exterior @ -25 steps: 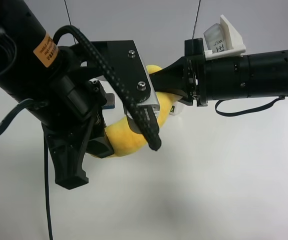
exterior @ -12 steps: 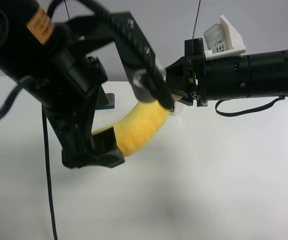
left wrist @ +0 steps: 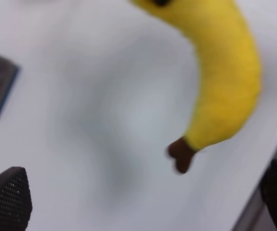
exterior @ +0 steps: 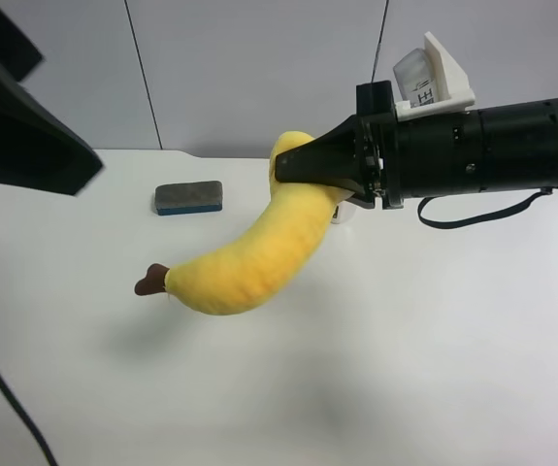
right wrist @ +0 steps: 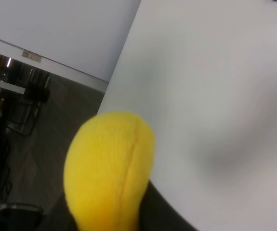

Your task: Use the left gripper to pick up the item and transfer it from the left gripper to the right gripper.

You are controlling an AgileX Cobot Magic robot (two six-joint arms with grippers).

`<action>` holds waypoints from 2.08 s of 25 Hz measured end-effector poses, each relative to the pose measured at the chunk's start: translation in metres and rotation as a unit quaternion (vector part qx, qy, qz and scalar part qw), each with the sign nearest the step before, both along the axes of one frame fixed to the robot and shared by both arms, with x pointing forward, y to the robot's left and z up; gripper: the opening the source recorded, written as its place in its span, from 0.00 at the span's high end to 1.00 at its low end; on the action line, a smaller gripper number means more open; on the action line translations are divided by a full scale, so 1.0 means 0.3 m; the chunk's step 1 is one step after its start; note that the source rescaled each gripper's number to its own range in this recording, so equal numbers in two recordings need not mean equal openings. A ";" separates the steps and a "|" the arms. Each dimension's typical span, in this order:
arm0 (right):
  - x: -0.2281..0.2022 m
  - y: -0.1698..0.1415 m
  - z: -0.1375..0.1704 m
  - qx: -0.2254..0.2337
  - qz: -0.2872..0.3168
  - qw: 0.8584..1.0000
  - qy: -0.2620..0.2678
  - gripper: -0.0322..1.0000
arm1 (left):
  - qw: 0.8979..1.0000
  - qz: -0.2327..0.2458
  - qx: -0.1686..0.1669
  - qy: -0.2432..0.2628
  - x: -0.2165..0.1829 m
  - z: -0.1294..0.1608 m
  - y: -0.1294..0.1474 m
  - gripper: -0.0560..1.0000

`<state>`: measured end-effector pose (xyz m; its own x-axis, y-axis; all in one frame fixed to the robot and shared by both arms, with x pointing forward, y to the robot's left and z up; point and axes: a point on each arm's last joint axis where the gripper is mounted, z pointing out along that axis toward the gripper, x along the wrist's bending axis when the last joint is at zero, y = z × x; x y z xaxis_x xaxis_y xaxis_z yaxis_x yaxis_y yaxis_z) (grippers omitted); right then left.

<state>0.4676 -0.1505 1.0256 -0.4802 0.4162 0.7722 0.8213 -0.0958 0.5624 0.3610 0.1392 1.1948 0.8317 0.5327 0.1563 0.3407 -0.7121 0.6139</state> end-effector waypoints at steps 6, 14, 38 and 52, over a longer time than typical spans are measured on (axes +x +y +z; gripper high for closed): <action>0.000 0.000 -0.001 -0.002 0.000 1.000 0.000 0.97 | 0.996 0.079 -0.035 -0.032 -0.123 -0.046 0.242 0.00; -0.002 -0.002 -0.007 -0.015 0.006 1.000 -0.004 0.97 | 0.984 0.121 -0.128 -0.025 -0.307 -0.242 0.506 0.00; 0.009 -0.009 -0.017 -0.032 -0.016 0.999 -0.003 0.97 | 0.970 0.059 -0.233 -0.041 -0.400 -0.466 0.576 0.00; 0.007 -0.011 -0.024 -0.046 -0.012 0.999 0.002 0.97 | 0.960 0.137 -0.235 -0.065 -0.404 -0.465 0.572 0.00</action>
<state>0.4699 -0.1537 1.0184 -0.4662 0.4962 0.7324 0.8217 -0.0639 0.5663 0.2399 0.3109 1.0552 0.6405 0.7655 -0.0619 0.3737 -0.2402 0.8959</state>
